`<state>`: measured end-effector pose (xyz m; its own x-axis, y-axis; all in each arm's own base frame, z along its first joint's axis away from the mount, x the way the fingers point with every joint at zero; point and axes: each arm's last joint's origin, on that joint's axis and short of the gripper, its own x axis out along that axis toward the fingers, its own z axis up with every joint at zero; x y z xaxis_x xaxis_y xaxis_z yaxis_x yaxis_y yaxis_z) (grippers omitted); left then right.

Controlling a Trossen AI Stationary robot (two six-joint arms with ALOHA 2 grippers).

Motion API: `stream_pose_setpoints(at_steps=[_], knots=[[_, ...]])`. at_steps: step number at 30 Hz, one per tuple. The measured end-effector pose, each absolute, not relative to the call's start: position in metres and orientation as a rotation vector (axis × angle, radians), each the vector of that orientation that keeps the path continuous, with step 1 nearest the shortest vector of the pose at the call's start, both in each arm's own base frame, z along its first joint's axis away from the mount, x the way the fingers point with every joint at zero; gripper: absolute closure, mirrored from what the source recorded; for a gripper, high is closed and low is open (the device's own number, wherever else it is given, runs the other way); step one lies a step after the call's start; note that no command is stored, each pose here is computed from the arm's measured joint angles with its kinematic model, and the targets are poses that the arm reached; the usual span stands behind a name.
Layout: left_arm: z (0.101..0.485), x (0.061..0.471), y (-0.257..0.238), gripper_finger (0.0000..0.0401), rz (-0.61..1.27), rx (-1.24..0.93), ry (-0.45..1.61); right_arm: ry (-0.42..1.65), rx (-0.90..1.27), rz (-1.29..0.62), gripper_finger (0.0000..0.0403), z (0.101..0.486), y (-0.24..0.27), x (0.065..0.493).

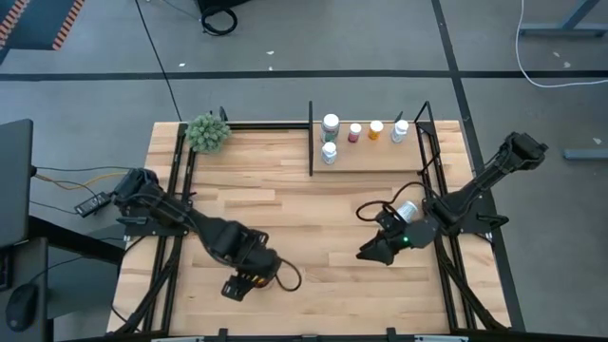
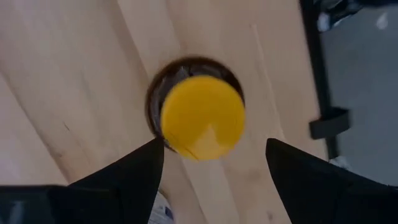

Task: Pick and place medicine bottles onto shelf by color
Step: Put the yellow pill bottle on the shelf

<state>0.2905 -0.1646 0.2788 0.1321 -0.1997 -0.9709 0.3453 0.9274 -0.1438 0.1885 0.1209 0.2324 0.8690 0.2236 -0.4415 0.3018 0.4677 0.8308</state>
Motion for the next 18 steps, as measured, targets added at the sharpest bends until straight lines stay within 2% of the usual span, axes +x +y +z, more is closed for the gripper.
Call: stream_pose_setpoints(at_steps=[8,18], knots=[[0.264,0.286,-0.179,0.0112,-0.307,0.175,1.320,0.564,1.190,-0.048,0.0117,0.233,0.129,0.183],[0.260,0.288,-0.190,0.0112,-0.316,0.195,1.285,0.505,1.205,-0.077,0.0117,0.234,0.141,0.173]])
